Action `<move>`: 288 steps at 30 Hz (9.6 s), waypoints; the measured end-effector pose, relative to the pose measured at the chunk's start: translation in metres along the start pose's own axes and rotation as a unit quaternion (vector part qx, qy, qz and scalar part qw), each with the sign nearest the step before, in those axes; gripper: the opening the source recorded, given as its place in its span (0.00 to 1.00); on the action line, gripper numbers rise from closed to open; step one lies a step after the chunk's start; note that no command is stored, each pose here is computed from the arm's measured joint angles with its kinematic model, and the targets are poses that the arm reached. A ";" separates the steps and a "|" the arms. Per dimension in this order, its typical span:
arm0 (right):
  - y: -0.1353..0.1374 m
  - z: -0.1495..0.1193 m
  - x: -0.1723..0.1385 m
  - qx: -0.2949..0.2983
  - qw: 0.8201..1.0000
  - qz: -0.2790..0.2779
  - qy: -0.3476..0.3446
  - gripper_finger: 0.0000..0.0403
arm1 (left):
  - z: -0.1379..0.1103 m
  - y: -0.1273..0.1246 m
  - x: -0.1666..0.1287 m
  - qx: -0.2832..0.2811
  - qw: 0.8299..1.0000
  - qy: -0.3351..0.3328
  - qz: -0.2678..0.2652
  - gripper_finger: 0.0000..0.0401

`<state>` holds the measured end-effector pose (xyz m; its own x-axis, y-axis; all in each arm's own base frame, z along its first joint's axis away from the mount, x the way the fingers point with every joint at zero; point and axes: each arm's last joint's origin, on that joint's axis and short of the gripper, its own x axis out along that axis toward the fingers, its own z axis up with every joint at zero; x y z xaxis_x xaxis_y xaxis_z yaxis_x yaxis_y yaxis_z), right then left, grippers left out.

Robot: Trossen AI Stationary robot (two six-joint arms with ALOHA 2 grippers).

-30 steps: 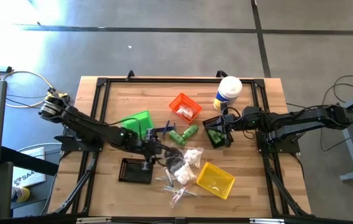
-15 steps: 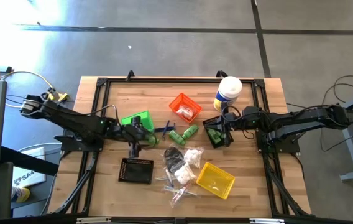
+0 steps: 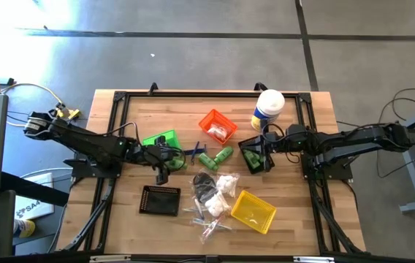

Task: Pick & Place Travel size toiletries
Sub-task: Put the green shampoo into the top black bin

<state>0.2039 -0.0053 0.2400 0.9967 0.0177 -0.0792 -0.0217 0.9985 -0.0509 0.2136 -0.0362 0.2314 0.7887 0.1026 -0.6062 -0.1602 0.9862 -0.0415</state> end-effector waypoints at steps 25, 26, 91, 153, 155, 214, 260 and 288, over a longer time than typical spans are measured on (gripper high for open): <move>0.000 -0.001 0.000 -0.014 1.000 0.000 0.003 0.01 | 0.004 -0.001 0.000 -0.036 0.999 -0.018 -0.006 0.68; 0.000 -0.001 0.000 -0.014 1.000 0.000 0.003 0.01 | 0.004 -0.001 0.000 -0.036 0.999 -0.018 -0.004 0.68; 0.000 0.000 0.000 -0.014 1.000 0.000 0.002 0.01 | -0.005 0.015 0.070 0.074 0.968 0.238 -0.011 0.68; -0.001 -0.014 -0.001 -0.035 0.996 -0.029 0.076 0.01 | -0.025 0.014 0.098 0.029 0.957 0.289 0.017 0.48; -0.001 -0.014 -0.001 -0.035 0.996 -0.029 0.076 0.01 | -0.025 0.014 0.098 0.030 0.957 0.289 0.017 0.46; 0.003 -0.015 -0.001 -0.033 0.996 0.036 0.078 0.01 | 0.095 0.066 0.095 0.064 0.993 0.074 -0.066 0.45; -0.005 -0.013 0.030 0.001 0.997 -0.078 -0.029 0.01 | 0.103 0.090 0.076 0.122 0.970 -0.204 -0.045 0.45; -0.008 -0.030 0.098 0.017 0.993 -0.078 -0.086 0.15 | 0.053 0.088 0.062 0.092 0.953 -0.277 -0.082 0.45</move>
<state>0.2989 -0.0134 0.2025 0.9865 -0.1313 0.0984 0.1335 0.9909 -0.0162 0.2796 0.0639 0.2328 0.9947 -0.0517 -0.0888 0.0581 0.9958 0.0713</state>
